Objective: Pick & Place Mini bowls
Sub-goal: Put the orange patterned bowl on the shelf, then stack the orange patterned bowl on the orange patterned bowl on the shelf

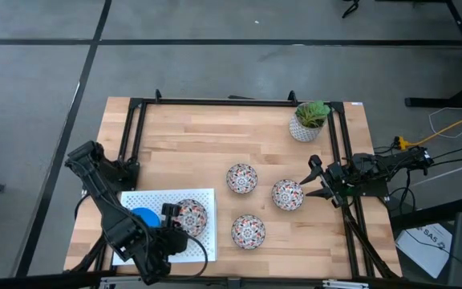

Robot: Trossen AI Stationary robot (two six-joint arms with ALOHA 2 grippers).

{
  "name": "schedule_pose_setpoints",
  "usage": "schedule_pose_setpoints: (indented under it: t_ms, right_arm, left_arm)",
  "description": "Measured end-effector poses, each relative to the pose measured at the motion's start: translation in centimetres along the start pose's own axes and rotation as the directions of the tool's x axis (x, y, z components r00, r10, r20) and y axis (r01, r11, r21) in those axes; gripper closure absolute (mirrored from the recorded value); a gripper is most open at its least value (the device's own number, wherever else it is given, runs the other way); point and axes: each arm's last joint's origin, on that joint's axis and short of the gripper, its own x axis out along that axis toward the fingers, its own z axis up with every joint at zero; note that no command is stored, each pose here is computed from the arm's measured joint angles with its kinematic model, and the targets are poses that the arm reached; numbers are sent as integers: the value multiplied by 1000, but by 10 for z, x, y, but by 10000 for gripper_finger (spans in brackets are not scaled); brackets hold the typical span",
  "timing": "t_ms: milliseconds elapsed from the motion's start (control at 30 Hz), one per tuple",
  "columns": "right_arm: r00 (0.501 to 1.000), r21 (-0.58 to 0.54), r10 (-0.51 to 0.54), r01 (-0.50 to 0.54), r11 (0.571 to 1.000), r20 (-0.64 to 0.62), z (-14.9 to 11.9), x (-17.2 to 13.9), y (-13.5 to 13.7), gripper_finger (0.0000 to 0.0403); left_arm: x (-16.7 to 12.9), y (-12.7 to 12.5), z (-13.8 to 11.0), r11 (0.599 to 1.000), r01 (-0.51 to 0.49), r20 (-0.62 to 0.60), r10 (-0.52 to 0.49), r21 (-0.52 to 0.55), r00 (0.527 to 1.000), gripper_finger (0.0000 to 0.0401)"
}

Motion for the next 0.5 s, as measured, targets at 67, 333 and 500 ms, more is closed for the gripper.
schedule_pose_setpoints:
  t_ms: [67, 333, 500]
  right_arm:
    - [1000, 0, 0, 0, 1000, 0, 0, 0, 0, 202]
    - [1000, 0, 0, 0, 1000, 0, 0, 0, 0, 202]
    - [1000, 0, 0, 0, 1000, 0, 0, 0, 0, 202]
  left_arm:
    - [-3, 2, 0, 1000, 8, 4, -8, -2, 1000, 313]
    - [-28, 20, 2, 997, 3, 99, -10, 71, 995, 305]
    - [-59, 43, 4, 992, -41, 248, 10, 118, 969, 315]
